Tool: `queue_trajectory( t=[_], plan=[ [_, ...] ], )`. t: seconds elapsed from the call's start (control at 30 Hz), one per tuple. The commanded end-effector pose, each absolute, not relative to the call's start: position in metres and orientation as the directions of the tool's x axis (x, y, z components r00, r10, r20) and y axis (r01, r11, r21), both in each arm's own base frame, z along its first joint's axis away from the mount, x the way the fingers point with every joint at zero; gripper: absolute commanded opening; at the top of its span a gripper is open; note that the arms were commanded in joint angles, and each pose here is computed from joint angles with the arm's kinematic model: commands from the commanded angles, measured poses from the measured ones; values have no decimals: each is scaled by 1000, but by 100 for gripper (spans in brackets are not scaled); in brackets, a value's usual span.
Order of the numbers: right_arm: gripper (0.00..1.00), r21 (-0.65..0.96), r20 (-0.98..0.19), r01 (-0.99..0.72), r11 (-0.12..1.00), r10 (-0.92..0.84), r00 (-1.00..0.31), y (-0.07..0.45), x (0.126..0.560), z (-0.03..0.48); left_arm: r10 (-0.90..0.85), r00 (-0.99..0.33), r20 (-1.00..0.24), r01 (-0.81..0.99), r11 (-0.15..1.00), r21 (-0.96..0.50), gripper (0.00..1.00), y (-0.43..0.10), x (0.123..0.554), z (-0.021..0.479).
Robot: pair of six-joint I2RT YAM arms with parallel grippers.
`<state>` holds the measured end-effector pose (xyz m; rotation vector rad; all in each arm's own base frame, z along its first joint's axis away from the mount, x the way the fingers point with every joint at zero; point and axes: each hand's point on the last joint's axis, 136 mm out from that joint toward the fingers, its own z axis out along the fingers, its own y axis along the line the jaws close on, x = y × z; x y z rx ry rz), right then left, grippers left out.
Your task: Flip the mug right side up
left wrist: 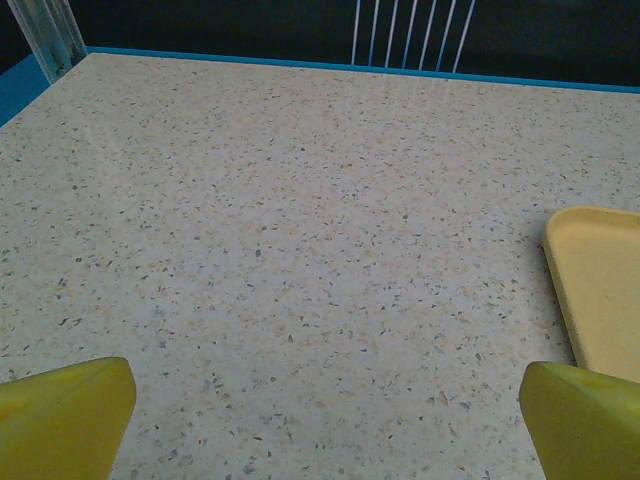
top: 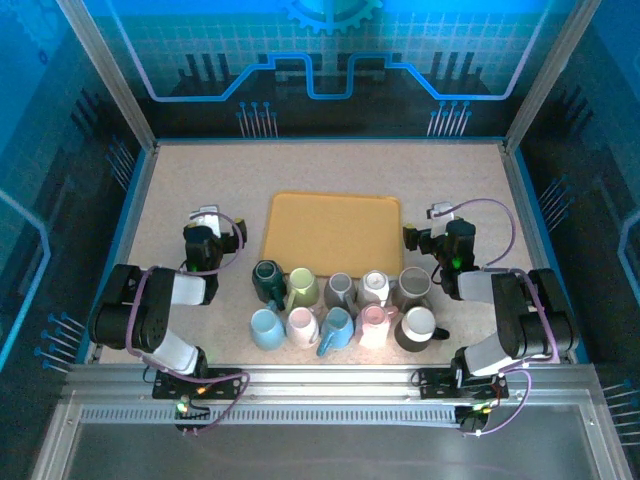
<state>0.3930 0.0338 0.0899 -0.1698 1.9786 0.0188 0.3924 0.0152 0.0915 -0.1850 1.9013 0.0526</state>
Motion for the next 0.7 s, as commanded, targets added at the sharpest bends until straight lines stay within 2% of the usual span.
queue_trajectory(
  t=[0.0,0.67],
  plan=[
    [100,-84,-921,-130,988,-127,-367,35,397,96,-87,-309,-947,-128,991,-50,99,10,396,96],
    [100,-69,-922,-94,993,-100,-375,28,398,95,-88,-312,-946,-126,991,-50,99,9,396,96]
  ],
)
